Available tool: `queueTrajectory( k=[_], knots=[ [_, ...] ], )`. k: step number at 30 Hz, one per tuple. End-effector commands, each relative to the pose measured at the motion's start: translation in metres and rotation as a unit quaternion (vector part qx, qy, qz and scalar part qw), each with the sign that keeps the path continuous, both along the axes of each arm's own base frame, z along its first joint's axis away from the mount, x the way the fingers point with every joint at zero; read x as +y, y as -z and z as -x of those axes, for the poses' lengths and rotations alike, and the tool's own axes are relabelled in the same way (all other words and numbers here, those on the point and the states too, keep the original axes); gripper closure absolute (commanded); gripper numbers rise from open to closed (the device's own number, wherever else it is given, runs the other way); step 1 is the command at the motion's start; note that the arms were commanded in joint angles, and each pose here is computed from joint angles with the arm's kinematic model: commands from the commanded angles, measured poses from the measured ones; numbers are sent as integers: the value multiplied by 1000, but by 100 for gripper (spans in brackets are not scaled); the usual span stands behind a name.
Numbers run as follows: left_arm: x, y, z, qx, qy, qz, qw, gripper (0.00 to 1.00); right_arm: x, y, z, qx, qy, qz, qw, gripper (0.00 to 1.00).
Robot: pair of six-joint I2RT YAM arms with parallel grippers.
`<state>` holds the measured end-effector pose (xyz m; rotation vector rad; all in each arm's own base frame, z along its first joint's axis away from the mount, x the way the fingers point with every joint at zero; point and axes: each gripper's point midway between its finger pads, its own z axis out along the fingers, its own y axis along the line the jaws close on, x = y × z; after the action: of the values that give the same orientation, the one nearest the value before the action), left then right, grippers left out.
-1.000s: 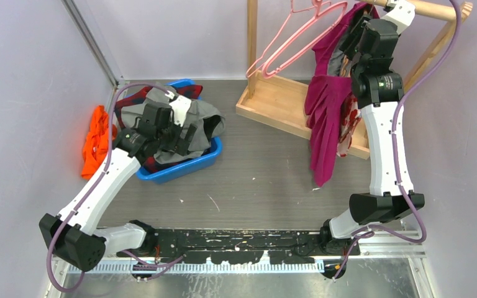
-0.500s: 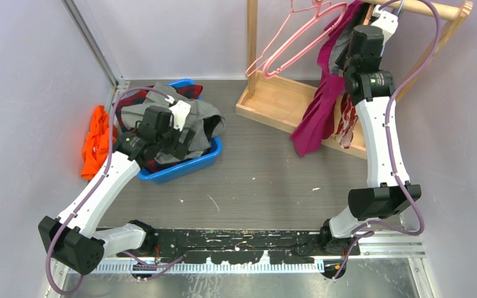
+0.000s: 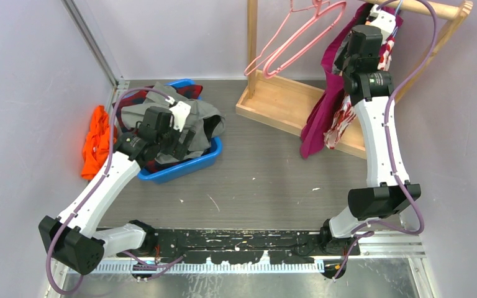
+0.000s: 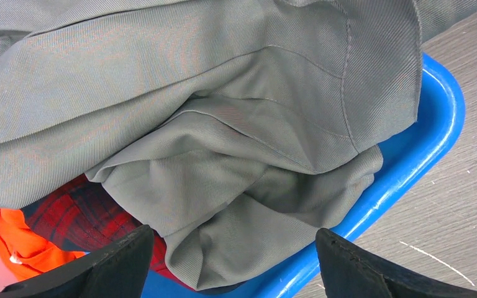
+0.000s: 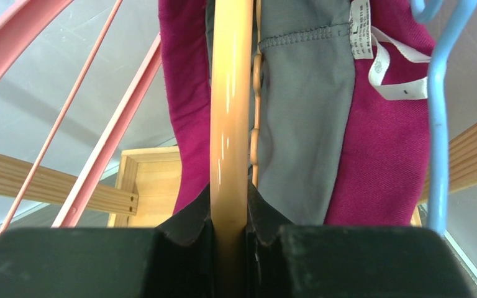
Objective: Remove the skirt from the hanger
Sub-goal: Pick up the hanger from the clothesline.
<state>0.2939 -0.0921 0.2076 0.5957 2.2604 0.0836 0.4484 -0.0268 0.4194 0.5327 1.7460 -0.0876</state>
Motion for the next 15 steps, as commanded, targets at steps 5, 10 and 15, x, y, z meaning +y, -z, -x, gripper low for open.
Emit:
queueTrajectory(
  k=[5,10,15],
  knots=[
    [-3,-11,-7,-28,6,2,1000,1,15,-99,27,-135,-18,12,991,99],
    [-4,-12,-7,-29,7,4,1000,1,27,-130,45,-171,-29,23,985,99],
    [-5,-14,-8,-30,9,7,999,1,27,-147,60,-189,-23,37,981,99]
  ],
)
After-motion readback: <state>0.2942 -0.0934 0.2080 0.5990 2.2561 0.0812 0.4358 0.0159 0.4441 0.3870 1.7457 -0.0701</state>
